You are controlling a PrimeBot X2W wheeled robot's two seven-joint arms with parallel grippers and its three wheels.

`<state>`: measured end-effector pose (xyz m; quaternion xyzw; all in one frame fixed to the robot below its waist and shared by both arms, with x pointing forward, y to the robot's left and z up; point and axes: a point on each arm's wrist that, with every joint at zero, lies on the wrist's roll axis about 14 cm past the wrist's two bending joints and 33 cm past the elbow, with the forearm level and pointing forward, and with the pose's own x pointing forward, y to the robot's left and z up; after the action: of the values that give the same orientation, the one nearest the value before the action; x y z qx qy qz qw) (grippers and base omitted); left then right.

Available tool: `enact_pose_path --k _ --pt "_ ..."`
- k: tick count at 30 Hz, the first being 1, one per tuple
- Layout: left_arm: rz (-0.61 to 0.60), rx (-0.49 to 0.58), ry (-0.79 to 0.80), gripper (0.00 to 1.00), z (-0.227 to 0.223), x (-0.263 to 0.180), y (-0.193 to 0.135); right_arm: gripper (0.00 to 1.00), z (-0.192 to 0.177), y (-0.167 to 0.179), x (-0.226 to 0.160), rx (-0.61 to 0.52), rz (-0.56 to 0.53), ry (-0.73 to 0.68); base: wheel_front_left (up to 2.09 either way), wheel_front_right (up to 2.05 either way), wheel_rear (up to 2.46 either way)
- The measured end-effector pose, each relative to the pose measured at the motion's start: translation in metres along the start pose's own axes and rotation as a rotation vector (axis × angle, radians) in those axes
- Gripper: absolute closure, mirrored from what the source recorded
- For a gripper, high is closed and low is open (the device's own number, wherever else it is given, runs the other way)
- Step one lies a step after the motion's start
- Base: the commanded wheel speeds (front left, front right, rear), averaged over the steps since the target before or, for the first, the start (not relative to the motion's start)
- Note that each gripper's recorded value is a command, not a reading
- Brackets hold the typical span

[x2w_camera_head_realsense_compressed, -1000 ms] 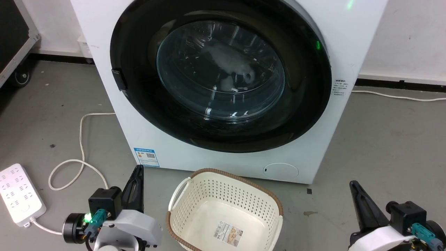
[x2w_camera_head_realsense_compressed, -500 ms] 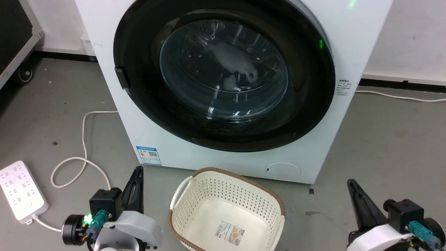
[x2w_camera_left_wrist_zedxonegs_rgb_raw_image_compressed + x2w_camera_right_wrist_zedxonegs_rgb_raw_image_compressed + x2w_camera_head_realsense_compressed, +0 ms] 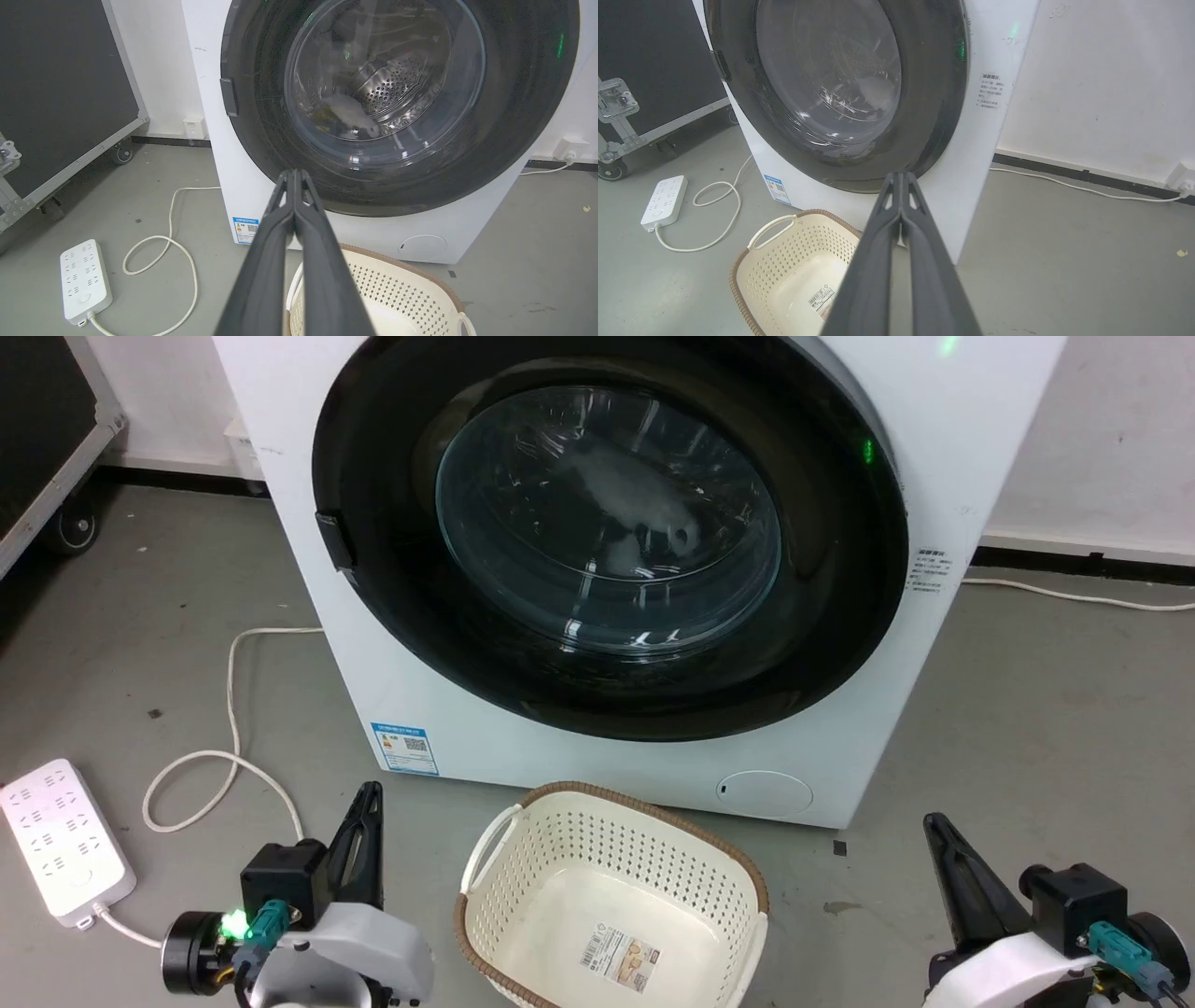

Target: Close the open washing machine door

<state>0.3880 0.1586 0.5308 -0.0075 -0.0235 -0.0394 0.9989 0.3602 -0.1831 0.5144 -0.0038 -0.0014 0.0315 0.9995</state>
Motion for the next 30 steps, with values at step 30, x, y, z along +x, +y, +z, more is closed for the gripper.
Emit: enact_pose_path --k 30 --pt "0.051 0.042 0.024 1.00 0.002 -0.009 0.012 1.00 0.005 0.015 0.007 -0.025 0.046 0.014 0.00 0.00 0.00"
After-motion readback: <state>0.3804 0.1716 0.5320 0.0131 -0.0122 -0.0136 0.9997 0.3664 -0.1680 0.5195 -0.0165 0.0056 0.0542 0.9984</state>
